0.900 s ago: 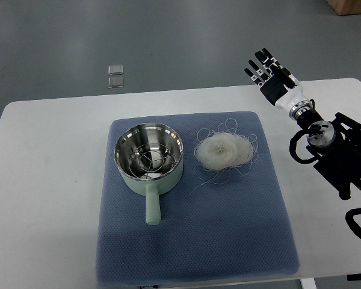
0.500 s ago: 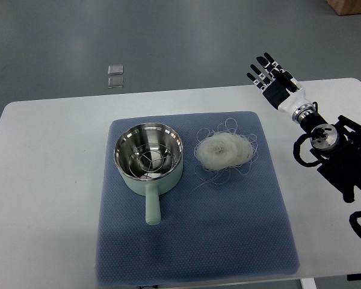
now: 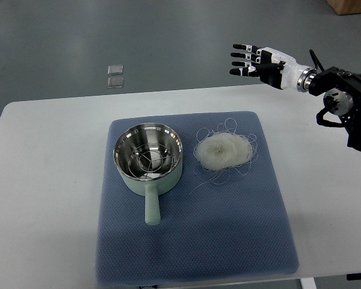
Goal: Put vermicelli into pot with right hand
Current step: 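Move the right hand over the white vermicelli bundle, then lower the right hand and close its fingers around the vermicelli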
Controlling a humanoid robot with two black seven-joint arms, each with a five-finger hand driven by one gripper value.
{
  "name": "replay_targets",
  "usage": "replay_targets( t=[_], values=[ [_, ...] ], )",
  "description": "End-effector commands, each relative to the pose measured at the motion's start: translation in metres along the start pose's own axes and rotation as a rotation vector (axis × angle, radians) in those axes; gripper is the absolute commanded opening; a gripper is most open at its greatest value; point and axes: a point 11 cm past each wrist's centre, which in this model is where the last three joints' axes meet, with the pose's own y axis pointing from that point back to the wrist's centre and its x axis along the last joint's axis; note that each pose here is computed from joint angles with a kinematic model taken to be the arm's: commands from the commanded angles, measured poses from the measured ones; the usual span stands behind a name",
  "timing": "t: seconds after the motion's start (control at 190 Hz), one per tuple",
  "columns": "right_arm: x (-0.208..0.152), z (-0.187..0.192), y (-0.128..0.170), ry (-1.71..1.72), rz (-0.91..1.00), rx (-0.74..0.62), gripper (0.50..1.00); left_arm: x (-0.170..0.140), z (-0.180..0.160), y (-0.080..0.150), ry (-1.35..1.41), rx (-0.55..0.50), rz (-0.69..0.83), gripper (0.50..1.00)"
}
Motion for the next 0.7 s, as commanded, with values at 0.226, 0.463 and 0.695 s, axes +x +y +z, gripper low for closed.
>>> replay_targets(
  t=[0.226, 0.463, 0.695],
  values=[
    [-0.026, -0.057, -0.001, 0.792, -0.216, -0.28, 0.93, -0.014, 0.0, 0.0, 0.005, 0.0, -0.041, 1.0],
    [-0.07, -0.057, 0.003, 0.944, -0.366, -0.304, 0.93, -0.019, 0.0, 0.0, 0.009, 0.0, -0.055, 1.0],
    [-0.093, -0.024, 0.006, 0.926, -0.448, -0.343, 0.93, -0.022, -0.001, 0.0, 0.01, 0.001, -0.064, 1.0]
  ],
)
